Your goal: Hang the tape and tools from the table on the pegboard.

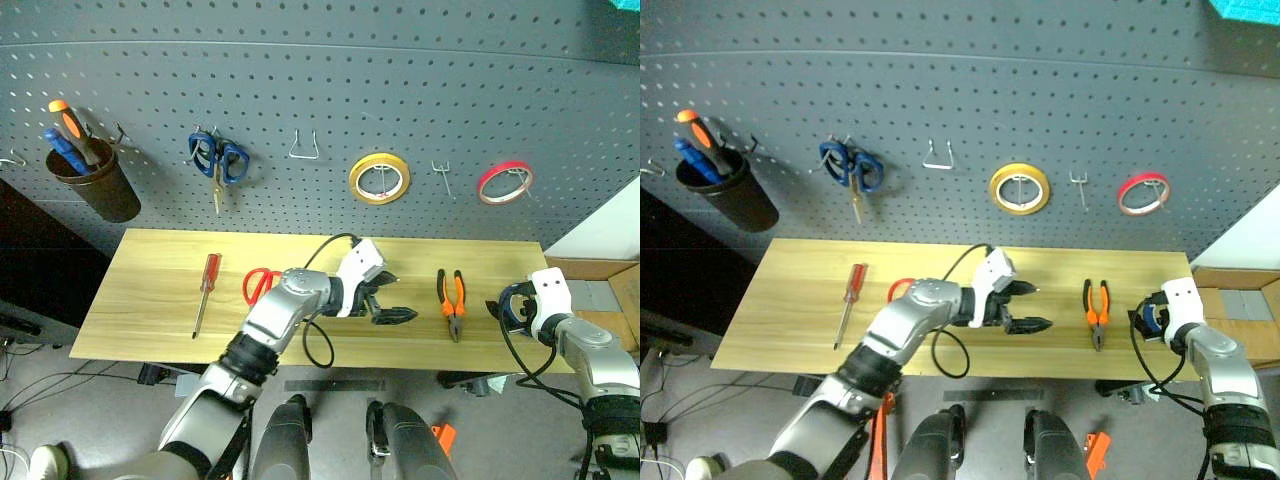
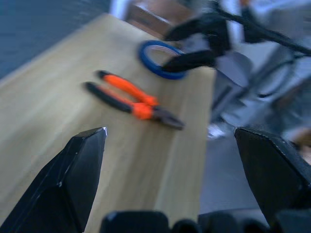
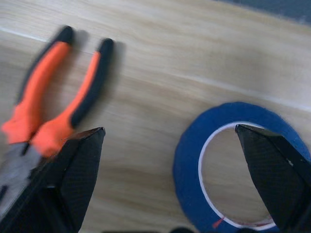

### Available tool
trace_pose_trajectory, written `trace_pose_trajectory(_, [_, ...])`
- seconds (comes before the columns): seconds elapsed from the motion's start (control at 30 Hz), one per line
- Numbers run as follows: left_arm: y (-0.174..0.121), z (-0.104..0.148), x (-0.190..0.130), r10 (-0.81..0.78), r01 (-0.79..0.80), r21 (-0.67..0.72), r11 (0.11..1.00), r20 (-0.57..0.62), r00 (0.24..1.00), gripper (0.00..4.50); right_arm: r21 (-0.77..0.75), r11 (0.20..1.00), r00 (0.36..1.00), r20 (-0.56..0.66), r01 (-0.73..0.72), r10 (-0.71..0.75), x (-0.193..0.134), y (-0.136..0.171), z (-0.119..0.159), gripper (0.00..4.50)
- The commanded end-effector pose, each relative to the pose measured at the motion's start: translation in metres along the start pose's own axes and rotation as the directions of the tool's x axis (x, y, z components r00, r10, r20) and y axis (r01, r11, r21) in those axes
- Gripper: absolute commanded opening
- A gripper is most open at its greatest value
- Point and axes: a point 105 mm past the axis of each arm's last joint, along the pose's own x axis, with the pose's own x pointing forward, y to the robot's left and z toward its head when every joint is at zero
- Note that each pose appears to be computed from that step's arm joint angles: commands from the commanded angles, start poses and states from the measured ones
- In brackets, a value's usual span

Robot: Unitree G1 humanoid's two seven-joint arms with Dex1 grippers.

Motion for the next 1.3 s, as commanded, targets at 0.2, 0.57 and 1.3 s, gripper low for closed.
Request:
trace_pose_trajectory(0.2, [-0.007,0.025,0.043,-0.070,0.068,0.167,0.984,0.008,0.998,4.48,0.222,0.973,0.998,-0.027,0.066,-0.061,0.003,-0.026,-0.009,4.50])
trace_pose_trajectory(0.57, [-0.010,0.029,0.049,-0.088,0.083,0.164,0.983,0.027,0.996,4.50,0.357,0.933,0.997,-0.046,-0.034,0.054,0.009,-0.014,-0.023,3.88])
trace_pose_trajectory(1.3, [0.002,0.022,0.000,-0.011,0.003,0.094,0.996,0.088,0.996,4.50,-0.291,0.955,0.975,0.185,-0.062,0.119,-0.038,0.046,0.020,0.37])
